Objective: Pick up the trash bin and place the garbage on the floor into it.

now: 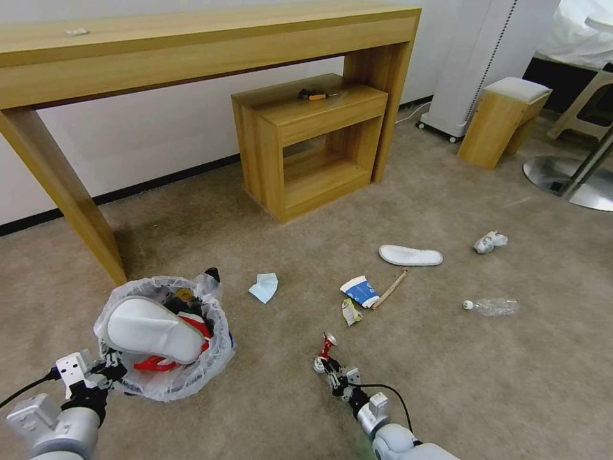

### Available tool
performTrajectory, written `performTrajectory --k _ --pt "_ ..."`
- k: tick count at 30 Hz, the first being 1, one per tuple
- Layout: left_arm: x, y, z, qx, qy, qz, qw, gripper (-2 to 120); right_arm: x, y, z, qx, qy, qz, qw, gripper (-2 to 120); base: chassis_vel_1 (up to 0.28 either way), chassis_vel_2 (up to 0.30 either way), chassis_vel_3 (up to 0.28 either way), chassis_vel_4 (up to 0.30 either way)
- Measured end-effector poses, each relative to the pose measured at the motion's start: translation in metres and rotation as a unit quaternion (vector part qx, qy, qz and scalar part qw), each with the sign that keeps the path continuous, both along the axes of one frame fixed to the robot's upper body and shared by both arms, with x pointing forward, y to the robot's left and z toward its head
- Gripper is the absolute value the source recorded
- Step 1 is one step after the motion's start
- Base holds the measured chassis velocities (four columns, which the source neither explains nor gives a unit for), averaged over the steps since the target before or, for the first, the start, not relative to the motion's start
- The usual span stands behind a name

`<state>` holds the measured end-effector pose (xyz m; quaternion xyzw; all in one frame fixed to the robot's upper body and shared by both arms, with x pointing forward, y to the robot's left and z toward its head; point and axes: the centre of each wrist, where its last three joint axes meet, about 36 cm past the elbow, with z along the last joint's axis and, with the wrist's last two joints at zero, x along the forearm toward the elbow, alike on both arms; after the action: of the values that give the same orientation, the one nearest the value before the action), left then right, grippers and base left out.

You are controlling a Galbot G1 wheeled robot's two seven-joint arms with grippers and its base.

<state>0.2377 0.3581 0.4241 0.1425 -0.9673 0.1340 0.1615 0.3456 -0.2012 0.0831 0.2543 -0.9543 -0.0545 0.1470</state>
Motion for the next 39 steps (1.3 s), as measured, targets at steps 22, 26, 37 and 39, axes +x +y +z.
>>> performTrajectory --k 22,26,37,39 --pt "-0.001 0.006 -0.012 -0.005 0.049 0.018 0.9986 0 0.016 -0.064 0.056 0.005 -0.047 0.005 0.999 14 0.0 0.0 0.0 0.0" --pt "-0.004 0.002 -0.012 -0.014 0.06 0.016 0.998 0 0.022 -0.073 0.081 0.013 -0.065 0.011 0.998 14 0.0 0.0 0.0 0.0" --pt "-0.01 -0.007 -0.011 -0.032 0.067 0.012 0.9972 0 0.051 -0.064 0.165 0.052 -0.13 0.051 0.989 14 0.0 0.0 0.0 0.0" --pt "-0.01 -0.008 -0.011 -0.032 0.067 0.012 0.9972 0 0.054 -0.064 0.17 0.053 -0.134 0.054 0.988 14 0.0 0.0 0.0 0.0"
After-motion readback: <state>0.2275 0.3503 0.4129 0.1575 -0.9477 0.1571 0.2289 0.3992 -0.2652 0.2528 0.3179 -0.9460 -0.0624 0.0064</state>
